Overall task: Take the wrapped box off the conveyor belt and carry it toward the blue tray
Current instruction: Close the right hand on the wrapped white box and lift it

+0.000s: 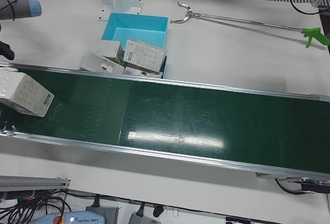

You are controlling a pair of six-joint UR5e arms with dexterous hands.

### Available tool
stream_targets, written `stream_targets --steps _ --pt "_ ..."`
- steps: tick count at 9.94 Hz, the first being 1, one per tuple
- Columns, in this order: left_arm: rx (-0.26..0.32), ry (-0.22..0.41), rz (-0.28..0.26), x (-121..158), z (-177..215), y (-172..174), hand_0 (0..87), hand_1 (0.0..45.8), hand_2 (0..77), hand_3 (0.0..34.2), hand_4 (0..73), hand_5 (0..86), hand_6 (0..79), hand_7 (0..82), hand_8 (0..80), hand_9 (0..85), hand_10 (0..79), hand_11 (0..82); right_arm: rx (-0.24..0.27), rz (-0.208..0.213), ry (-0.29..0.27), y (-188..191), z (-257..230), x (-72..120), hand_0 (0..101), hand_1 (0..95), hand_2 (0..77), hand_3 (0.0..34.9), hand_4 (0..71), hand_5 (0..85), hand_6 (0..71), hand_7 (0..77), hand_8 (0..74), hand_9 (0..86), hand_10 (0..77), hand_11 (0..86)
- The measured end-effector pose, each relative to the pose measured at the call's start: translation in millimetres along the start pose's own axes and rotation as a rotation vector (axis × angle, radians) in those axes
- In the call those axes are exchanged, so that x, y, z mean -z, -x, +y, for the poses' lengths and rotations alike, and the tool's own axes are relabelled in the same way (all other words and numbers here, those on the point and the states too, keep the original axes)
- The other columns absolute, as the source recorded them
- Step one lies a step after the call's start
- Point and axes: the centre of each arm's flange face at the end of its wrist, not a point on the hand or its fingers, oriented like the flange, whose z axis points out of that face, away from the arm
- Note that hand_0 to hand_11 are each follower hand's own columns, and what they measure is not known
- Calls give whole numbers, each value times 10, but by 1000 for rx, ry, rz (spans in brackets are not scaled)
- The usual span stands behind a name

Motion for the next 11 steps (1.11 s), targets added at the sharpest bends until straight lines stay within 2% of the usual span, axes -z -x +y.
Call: stream_targets --steps 4,7,8,9,11 --pt "0 0 0 0 0 0 0 0 5 0 0 11 5 5 5 0 5 5 -2 -18 -3 -92 52 -35 471 147 136 2 109 115 60 180 27 38 0 11" --pt "0 0 0 0 0 0 0 0 5 0 0 11 5 5 5 0 0 5 0 -17 -7 -195 116 -190 473 147 136 1 104 125 60 191 27 38 0 11" --pt "0 0 0 0 0 0 0 0 5 0 0 11 5 5 5 0 5 5 1 -17 -8 -225 139 -245 479 158 142 3 120 142 76 213 49 76 0 11" --pt "0 0 0 0 0 0 0 0 5 0 0 11 5 5 5 0 5 5 1 -16 -9 -246 155 -278 562 240 240 4 229 289 191 311 164 196 93 11" --pt "0 0 0 0 0 0 0 0 5 0 0 11 5 5 5 5 5 5 2 -12 -12 -272 162 -295 562 240 240 4 229 289 191 311 164 196 93 11"
